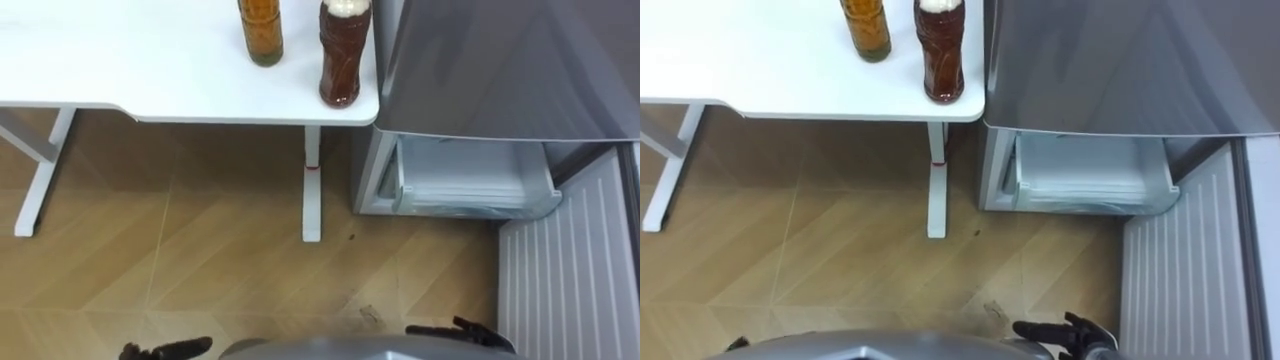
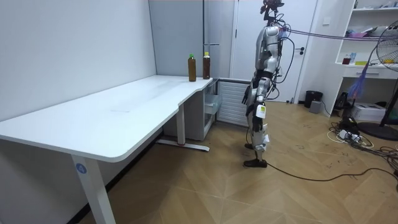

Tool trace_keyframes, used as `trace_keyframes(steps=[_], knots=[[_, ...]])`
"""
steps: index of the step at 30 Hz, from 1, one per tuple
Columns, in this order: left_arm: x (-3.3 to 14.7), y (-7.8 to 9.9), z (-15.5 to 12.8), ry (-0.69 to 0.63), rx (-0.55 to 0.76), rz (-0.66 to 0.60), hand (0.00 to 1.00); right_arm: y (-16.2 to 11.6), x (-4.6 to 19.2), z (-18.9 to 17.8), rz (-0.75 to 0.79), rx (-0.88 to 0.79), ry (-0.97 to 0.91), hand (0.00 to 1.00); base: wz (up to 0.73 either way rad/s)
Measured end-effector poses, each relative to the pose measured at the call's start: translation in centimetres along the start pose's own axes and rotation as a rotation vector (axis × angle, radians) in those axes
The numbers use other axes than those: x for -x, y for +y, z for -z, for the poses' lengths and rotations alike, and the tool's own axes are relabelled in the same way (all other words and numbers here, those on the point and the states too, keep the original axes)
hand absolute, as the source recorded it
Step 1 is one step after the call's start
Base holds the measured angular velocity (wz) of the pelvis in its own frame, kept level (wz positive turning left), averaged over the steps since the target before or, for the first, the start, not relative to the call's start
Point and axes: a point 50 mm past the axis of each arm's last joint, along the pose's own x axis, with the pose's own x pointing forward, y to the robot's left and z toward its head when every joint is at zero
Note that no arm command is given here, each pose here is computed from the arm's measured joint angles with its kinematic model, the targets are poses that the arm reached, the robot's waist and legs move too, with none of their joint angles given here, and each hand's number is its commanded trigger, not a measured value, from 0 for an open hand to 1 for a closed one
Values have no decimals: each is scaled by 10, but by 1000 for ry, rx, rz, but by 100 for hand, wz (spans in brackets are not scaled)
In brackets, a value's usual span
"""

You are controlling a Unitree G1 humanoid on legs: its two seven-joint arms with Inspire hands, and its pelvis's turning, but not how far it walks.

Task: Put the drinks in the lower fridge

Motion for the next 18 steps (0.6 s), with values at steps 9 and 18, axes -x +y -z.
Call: trace_keyframes(steps=[9,18], knots=[[0,9,-26,21,490,-129,0,-5,1,3,38,-41,18,0,1],[15,3,-76,-148,680,-188,0,-9,2,0,79,-3,-7,0,1]])
